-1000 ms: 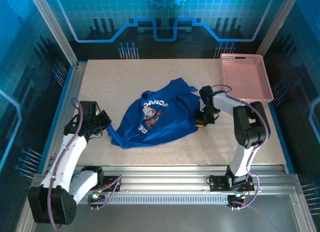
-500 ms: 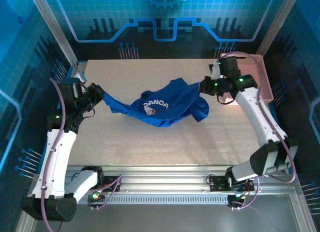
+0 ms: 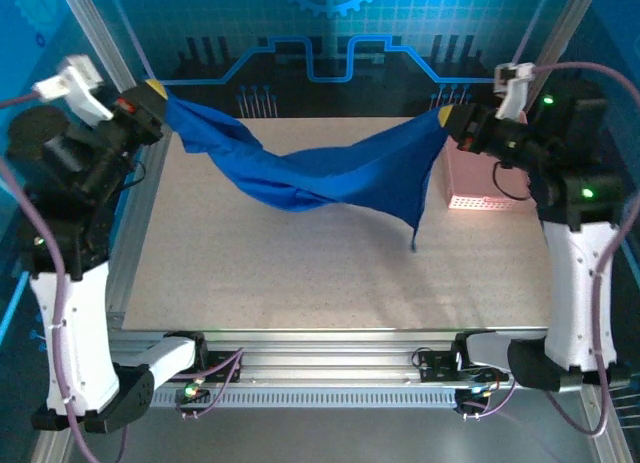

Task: Fold and stack the t-shirts

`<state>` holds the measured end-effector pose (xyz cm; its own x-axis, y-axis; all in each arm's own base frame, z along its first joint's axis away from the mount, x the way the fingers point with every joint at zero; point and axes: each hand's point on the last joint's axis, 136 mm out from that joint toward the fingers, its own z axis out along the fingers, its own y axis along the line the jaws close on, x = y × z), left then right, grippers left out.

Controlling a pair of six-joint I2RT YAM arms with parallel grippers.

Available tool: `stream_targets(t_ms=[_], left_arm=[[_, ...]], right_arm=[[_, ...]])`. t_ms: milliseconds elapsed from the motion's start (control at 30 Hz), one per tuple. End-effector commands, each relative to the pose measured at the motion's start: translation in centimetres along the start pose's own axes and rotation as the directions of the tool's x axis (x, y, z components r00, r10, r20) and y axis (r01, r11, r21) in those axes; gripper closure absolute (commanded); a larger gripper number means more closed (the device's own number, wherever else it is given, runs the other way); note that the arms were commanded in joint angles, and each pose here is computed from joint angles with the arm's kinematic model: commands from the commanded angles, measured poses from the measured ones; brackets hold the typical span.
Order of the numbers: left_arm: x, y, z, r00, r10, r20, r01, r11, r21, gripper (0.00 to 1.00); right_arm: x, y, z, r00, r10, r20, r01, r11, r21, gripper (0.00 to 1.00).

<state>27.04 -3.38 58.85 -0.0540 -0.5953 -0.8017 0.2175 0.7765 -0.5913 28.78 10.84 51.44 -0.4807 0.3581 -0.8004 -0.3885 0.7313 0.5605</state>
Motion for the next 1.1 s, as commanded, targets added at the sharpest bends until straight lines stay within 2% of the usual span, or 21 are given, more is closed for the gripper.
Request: stream_targets(t_ms=[0,133,267,433,533,633,800,900,1000,1067], left_arm=[[-3.5,-4.5,-3.5,0.991,0.085,0.099,-0.095,0.990,0.108,1.00],[-6.1,-8.6,-7.0,0.979,0.113,0.168,-0.147,0.967,0.209,1.00],[-8.1,-11.1,-9.9,0.958,0.143,0.248,-0.206,0.947,0.248,1.00],[-9.6,-12.7,-10.9,0.939,0.164,0.303,-0.252,0.928,0.276,1.00],[-10.1,-13.0,-10.4,0.932,0.173,0.318,-0.267,0.922,0.281,1.00],[-9.4,-12.0,-8.1,0.945,0.175,0.278,-0.251,0.929,0.270,1.00],[-6.4,-8.1,-1.4,0.971,0.193,0.142,-0.221,0.951,0.218,1.00],[-4.1,-4.9,3.6,0.975,0.218,0.048,-0.223,0.960,0.168,1.00],[-1.2,-1.1,9.2,0.970,0.238,-0.048,-0.231,0.965,0.122,1.00],[1.5,2.6,13.8,0.961,0.243,-0.132,-0.235,0.969,0.076,1.00]], right_arm=[[-1.4,4.3,-4.5,0.997,-0.011,0.077,0.019,0.995,-0.099,1.00],[-2.5,7.9,-8.7,0.983,-0.058,0.175,0.084,0.986,-0.143,1.00],[-2.4,10.2,-11.9,0.970,-0.093,0.225,0.129,0.980,-0.150,1.00],[-2.4,11.4,-13.7,0.960,-0.109,0.259,0.151,0.978,-0.147,1.00],[-2.2,10.8,-13.2,0.967,-0.095,0.235,0.129,0.982,-0.136,1.00],[-1.8,9.4,-11.9,0.976,-0.083,0.201,0.107,0.988,-0.110,1.00],[-1.2,4.9,-7.7,0.989,-0.053,0.140,0.058,0.998,-0.030,1.00],[-0.9,1.1,-3.9,0.996,-0.019,0.085,0.018,1.000,0.017,1.00],[-0.1,-4.0,0.7,0.999,0.031,0.013,-0.033,0.995,0.091,1.00],[1.2,-8.6,4.3,0.997,0.071,-0.040,-0.063,0.984,0.169,1.00]])
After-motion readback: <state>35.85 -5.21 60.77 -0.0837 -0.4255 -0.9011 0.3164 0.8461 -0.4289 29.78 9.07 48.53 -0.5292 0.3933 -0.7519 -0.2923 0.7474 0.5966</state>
